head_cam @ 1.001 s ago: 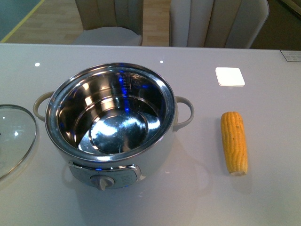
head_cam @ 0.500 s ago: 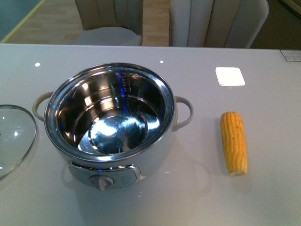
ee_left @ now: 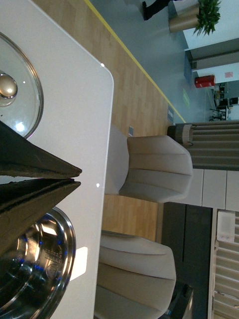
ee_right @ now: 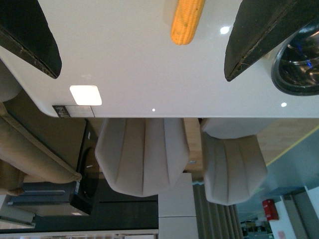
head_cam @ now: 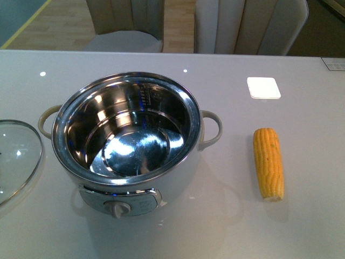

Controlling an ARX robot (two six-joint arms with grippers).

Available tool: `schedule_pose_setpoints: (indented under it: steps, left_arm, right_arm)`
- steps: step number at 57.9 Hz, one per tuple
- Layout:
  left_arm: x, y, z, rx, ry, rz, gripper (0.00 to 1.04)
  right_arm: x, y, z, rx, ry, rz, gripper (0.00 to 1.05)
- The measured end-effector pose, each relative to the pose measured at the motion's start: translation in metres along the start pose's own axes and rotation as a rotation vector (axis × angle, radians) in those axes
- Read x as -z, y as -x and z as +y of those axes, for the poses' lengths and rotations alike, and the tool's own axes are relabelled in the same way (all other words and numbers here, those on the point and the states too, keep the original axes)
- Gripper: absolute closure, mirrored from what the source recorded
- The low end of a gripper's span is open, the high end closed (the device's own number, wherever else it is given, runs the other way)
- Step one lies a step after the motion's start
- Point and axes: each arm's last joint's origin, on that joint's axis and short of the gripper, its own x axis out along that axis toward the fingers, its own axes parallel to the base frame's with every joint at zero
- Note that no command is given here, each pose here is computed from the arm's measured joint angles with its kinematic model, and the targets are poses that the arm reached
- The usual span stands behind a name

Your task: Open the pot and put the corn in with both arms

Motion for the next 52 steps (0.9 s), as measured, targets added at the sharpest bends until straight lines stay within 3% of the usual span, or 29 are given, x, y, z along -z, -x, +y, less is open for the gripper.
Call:
schedule_pose_setpoints:
  steps: [44,48,52]
  left_arm:
    - [0.003,0.015,0.000,0.000,0.001,0.006,1.01]
    - [0.003,0.015,0.000,0.000,0.000,0.006,0.86]
    - [0.003,0.015,0.000,0.000,0.000,0.006,0.70]
  right_arm:
    - [0.000,0.000,0.000,0.000,0.000,0.000,0.09]
    - [0.001,0.000,0.000,0.012,-0.010,0.036,0.09]
    - [0.001,-0.002,-0.001,0.098,-0.118,0.410,0.09]
